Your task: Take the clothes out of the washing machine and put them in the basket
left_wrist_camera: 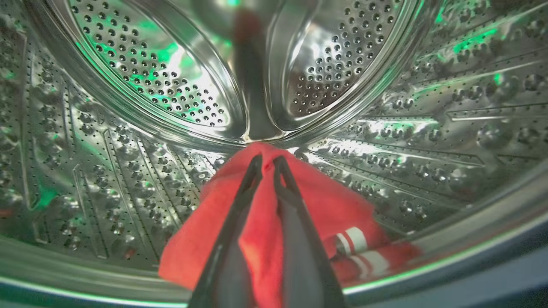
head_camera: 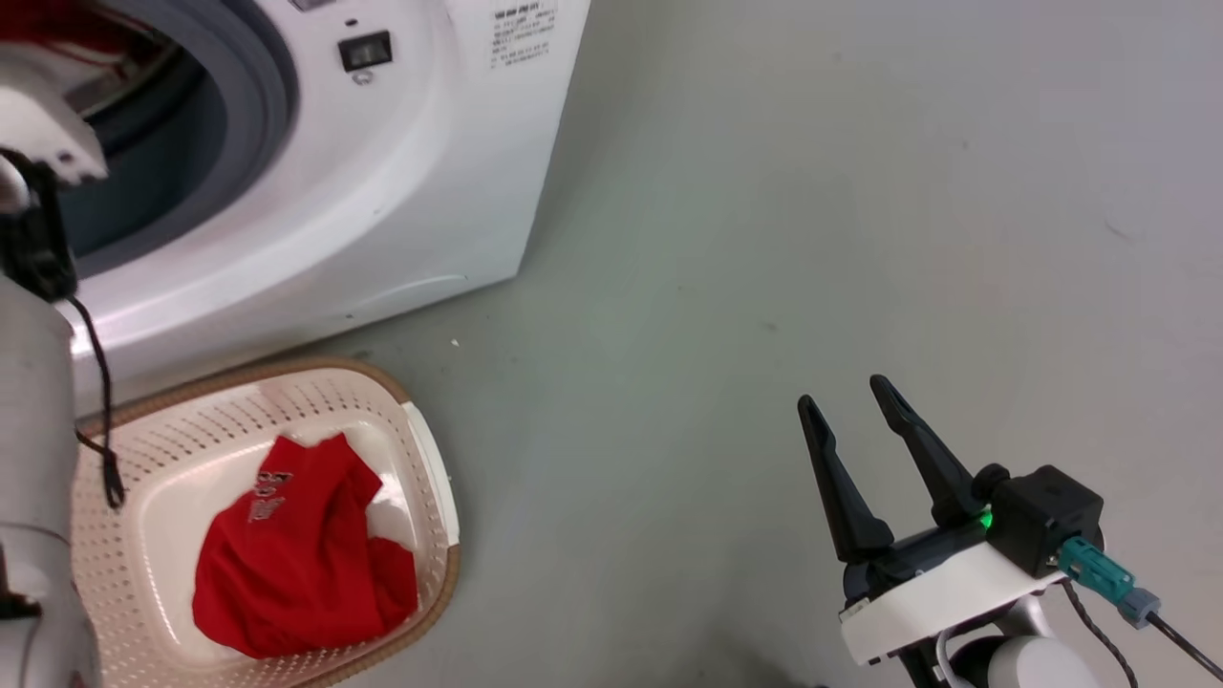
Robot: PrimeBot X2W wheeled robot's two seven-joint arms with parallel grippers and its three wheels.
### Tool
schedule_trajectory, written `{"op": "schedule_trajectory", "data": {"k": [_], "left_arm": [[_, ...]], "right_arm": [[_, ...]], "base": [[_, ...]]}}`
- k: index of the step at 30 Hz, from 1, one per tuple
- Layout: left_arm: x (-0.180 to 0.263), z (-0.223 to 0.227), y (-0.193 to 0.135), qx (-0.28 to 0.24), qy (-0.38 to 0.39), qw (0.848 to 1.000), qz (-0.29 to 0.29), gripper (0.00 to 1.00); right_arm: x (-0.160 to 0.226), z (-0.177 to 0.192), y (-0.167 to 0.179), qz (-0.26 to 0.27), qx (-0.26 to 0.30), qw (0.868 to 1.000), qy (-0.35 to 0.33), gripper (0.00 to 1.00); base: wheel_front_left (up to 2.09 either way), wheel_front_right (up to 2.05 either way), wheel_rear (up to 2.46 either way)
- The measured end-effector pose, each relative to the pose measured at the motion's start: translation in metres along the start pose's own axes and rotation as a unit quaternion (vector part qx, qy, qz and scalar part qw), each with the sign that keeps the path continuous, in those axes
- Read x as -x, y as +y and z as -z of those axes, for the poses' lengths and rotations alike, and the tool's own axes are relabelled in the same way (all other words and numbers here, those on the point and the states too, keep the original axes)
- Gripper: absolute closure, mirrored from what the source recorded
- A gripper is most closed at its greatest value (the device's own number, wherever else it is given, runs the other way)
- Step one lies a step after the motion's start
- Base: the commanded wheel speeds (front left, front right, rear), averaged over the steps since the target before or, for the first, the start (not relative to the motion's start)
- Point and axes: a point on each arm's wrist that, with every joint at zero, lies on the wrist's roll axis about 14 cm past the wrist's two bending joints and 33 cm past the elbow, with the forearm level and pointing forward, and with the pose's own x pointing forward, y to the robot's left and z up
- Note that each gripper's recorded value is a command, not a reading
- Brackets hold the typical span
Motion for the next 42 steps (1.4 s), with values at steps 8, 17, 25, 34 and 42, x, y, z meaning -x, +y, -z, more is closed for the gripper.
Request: {"op": "schedule_trajectory", "data": {"k": [8, 17, 25, 34, 42], "left_arm": [[0.051, -0.033, 0.010, 0.004, -0.029, 1.000, 0.001, 1.00], [0.116, -0.063, 0.020, 0.015, -0.069, 0.997, -0.003, 1.00], [0.170, -0.092, 0.022, 0.021, -0.118, 0.993, -0.003, 1.00], [0.228, -0.110, 0.017, 0.016, -0.149, 0.989, 0.005, 1.00], [0.274, -0.097, 0.020, 0.020, -0.127, 0.992, -0.004, 1.00]], "right_arm": [[0.017, -0.022, 0.010, -0.016, -0.003, 0.999, -0.033, 0.00], [0.034, -0.044, 0.024, -0.040, -0.005, 0.997, -0.067, 0.00], [0.048, -0.057, 0.033, -0.056, -0.006, 0.994, -0.088, 0.00], [0.055, -0.064, 0.048, -0.083, 0.001, 0.992, -0.097, 0.00], [0.054, -0.070, 0.066, -0.111, 0.010, 0.989, -0.100, 0.00]], "base": [[0.00, 0.00, 0.00], [0.00, 0.00, 0.00], [0.00, 0.00, 0.00], [0.00, 0.00, 0.00], [0.00, 0.00, 0.00]]}}
